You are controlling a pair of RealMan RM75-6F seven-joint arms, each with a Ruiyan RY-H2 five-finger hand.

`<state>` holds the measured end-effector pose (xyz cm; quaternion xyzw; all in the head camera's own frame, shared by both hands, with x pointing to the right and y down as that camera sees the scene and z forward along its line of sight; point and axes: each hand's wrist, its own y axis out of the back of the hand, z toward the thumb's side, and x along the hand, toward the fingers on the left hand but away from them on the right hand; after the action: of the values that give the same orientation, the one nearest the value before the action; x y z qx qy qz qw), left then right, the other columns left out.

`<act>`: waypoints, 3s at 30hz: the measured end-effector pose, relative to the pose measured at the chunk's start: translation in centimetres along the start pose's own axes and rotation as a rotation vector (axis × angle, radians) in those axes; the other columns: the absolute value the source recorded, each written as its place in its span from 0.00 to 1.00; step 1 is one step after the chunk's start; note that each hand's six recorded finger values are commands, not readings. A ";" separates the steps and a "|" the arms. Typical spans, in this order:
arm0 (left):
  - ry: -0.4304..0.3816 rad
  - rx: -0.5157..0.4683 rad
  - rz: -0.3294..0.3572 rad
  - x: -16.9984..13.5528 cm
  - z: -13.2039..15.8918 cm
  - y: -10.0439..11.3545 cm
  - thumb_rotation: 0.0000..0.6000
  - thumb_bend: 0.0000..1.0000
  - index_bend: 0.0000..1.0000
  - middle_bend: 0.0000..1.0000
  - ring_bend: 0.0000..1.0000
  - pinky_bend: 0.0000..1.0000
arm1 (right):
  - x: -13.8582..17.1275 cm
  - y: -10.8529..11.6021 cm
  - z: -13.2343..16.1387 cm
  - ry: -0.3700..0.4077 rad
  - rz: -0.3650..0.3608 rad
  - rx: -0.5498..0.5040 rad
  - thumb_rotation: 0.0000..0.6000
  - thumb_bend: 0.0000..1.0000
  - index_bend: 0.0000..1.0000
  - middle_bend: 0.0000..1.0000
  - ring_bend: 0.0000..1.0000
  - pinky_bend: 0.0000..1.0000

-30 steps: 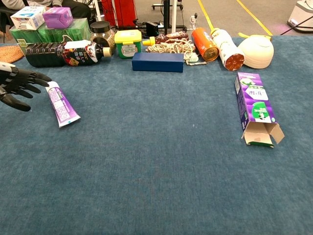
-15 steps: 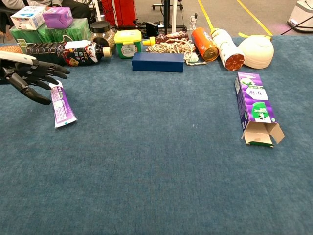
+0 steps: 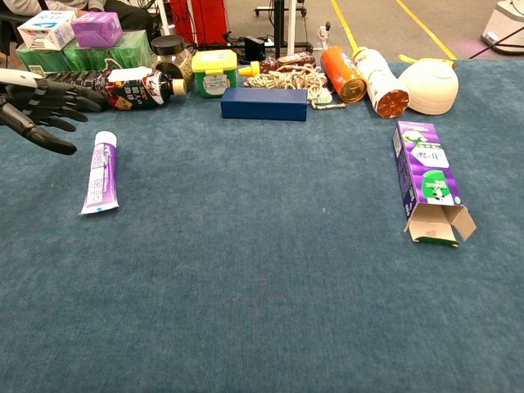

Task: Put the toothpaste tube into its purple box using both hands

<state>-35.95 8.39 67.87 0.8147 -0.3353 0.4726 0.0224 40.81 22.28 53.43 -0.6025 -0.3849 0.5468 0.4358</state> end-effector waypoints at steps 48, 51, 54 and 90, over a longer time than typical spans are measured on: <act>-0.168 -0.012 -0.163 4.2 6.1 -8.6 1.00 0.02 0.00 0.00 0.00 0.04 | -0.3 -0.1 -0.3 -0.010 0.012 -0.009 1.00 0.00 0.03 0.00 0.00 0.01; -0.172 -0.004 -0.175 4.0 6.5 -9.1 1.00 0.02 0.00 0.00 0.00 0.04 | -0.3 -0.1 -0.3 -0.010 0.013 -0.010 1.00 0.00 0.03 0.00 0.00 0.01; -0.178 0.003 -0.158 3.6 6.6 -8.6 1.00 0.02 0.00 0.00 0.00 0.04 | -0.3 -0.1 -0.3 -0.011 0.014 -0.011 1.00 0.00 0.03 0.00 0.00 0.01; 0.225 0.429 0.313 3.8 -1.2 -5.2 1.00 0.16 0.17 0.00 0.00 0.12 | -0.3 -0.1 -0.2 0.004 0.027 -0.045 1.00 0.00 0.03 0.00 0.00 0.01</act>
<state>-32.67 10.90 72.96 0.6815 -0.3447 0.6181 -0.1866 40.95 21.99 53.59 -0.6183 -0.3881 0.5425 0.4156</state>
